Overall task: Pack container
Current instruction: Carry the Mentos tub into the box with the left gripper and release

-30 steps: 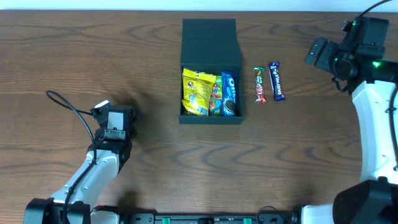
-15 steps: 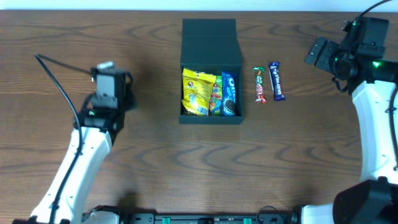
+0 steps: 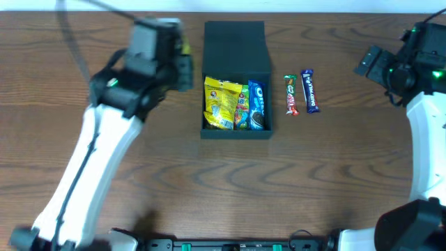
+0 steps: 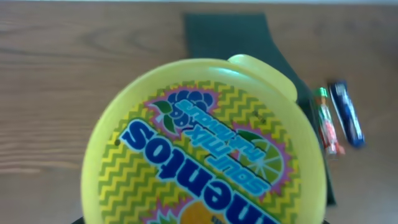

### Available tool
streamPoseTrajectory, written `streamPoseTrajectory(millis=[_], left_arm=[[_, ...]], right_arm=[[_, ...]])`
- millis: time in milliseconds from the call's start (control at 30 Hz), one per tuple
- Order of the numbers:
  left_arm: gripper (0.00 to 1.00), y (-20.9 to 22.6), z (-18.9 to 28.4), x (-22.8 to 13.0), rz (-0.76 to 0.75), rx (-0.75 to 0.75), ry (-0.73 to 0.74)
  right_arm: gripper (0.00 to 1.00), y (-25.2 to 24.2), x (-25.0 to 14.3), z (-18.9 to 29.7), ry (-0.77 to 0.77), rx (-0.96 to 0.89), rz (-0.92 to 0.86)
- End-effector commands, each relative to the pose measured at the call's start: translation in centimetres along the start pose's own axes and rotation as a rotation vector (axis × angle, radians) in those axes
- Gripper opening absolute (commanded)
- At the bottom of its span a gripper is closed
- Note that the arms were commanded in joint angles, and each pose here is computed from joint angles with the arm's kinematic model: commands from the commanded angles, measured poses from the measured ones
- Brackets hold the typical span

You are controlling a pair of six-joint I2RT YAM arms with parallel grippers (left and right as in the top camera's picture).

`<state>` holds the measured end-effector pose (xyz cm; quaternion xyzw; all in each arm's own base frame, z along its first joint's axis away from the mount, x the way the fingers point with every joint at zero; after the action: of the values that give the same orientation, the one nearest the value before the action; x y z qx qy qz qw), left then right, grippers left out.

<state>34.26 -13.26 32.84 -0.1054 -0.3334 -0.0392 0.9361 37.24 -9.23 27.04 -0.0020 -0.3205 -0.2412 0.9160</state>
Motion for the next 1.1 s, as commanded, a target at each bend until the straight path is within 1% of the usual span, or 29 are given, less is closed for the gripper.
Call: streamPoseTrajectory(millis=[0, 167, 267, 400, 433, 700, 1000, 1033, 1067], left_arm=[[0.05, -2.0, -2.8, 0.0, -0.068, -0.004, 0.095], [0.05, -6.5, -6.8, -0.9, -0.159, -0.032, 0.242], [0.05, -8.9, -7.7, -1.1, -0.224, -0.046, 0.304], [0.05, -11.1, -8.4, -1.4, -0.266, -0.072, 0.401], [0.05, -11.6, -8.9, -1.7, -0.267, -0.086, 0.444], [0.05, -11.7, -12.0, -4.9, -0.233, -0.084, 0.657], [0.05, -11.9, -15.0, -7.2, -0.186, -0.093, 0.782], [0.17, -11.8, -15.2, -7.4, -0.183, -0.09, 0.793], [0.52, -11.8, -15.2, -7.5, -0.182, -0.087, 0.798]], right_arm=[[0.99, -0.9, 0.2, 0.2, 0.0, -0.018, -0.033], [0.99, -2.4, 0.5, 0.2, -0.003, -0.041, -0.052], [0.99, -3.0, 0.4, 0.2, 0.006, -0.054, -0.054], [0.99, -3.1, 0.4, 0.2, 0.005, -0.055, -0.038], [0.99, -3.1, 0.4, 0.2, 0.005, -0.055, -0.038], [0.99, -3.2, 0.2, 0.2, 0.021, -0.058, -0.038], [0.99, -3.3, -0.3, 0.3, 0.045, -0.064, -0.038], [0.99, -3.3, -0.3, 0.3, 0.047, -0.064, -0.038], [0.99, -3.3, -0.4, 0.3, 0.05, -0.065, -0.038]])
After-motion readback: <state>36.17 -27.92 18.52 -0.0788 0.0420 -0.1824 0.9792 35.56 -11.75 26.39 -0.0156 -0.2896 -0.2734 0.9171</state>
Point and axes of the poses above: each gripper's point midway between its finger pads, its own z axis back along the fingers, its own y axis along the line the jaws close on, x = y × z, the point moved 7 cm from there along z, back along the fingers, and after that the axes turned 2 degrees about z, right-handed, at the moved point
